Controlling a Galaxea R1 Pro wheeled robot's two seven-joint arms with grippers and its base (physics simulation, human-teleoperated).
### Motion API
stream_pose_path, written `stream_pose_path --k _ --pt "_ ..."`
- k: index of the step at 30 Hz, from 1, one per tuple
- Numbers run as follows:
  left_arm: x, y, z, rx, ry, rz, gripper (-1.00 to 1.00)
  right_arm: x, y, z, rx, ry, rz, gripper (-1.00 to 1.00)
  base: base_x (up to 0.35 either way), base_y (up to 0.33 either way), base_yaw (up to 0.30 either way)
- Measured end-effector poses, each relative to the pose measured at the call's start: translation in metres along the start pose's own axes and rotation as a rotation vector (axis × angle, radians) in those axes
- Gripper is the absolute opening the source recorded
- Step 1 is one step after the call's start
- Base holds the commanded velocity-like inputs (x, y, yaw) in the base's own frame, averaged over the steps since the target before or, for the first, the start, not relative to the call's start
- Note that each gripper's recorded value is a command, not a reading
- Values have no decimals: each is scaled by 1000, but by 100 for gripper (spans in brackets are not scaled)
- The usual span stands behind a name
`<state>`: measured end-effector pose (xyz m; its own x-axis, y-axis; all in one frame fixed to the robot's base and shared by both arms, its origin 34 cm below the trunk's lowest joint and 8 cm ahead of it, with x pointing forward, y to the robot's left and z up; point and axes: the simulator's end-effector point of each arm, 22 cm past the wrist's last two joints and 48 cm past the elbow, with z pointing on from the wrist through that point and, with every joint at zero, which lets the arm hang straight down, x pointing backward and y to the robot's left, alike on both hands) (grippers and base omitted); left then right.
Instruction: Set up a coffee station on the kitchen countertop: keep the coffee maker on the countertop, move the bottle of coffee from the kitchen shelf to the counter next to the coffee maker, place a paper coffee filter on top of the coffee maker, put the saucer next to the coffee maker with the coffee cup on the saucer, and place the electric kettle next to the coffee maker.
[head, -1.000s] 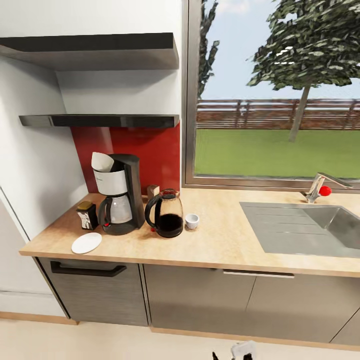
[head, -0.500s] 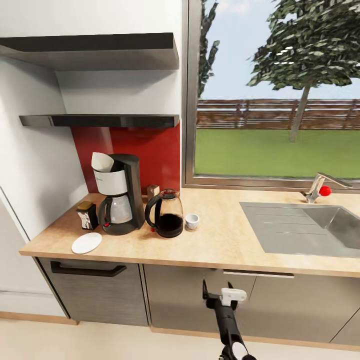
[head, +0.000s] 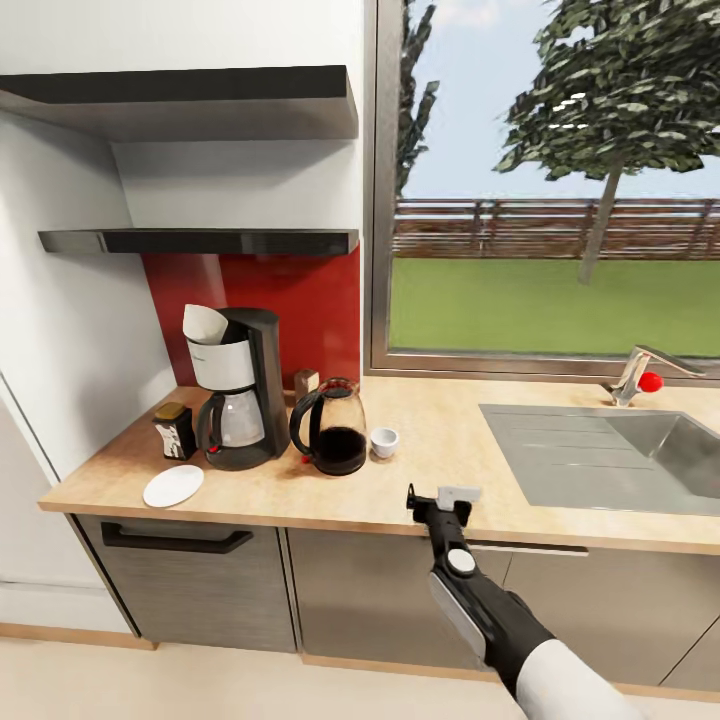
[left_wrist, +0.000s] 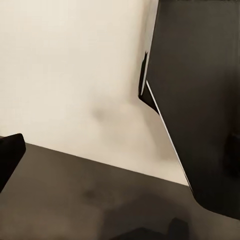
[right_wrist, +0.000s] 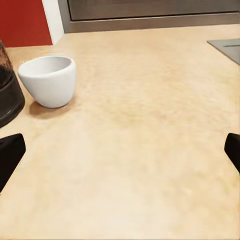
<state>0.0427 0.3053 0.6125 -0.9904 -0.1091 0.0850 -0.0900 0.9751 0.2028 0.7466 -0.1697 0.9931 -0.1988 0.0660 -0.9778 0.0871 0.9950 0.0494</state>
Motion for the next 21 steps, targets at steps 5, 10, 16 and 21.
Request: stream_pose_path --k 5,10,16,21 --pt "0 0 0 1 -1 -1 100 -25 1 21 10 62 -31 100 0 0 0" --pt "2 -2 0 2 4 -1 100 -47 5 39 10 213 -136 100 25 0 0" --pt "2 0 0 0 8 -2 100 -41 5 37 8 306 -190 100 212 0 0" --pt "2 0 0 0 9 -2 100 -34 3 35 9 341 -209 100 315 0 0"
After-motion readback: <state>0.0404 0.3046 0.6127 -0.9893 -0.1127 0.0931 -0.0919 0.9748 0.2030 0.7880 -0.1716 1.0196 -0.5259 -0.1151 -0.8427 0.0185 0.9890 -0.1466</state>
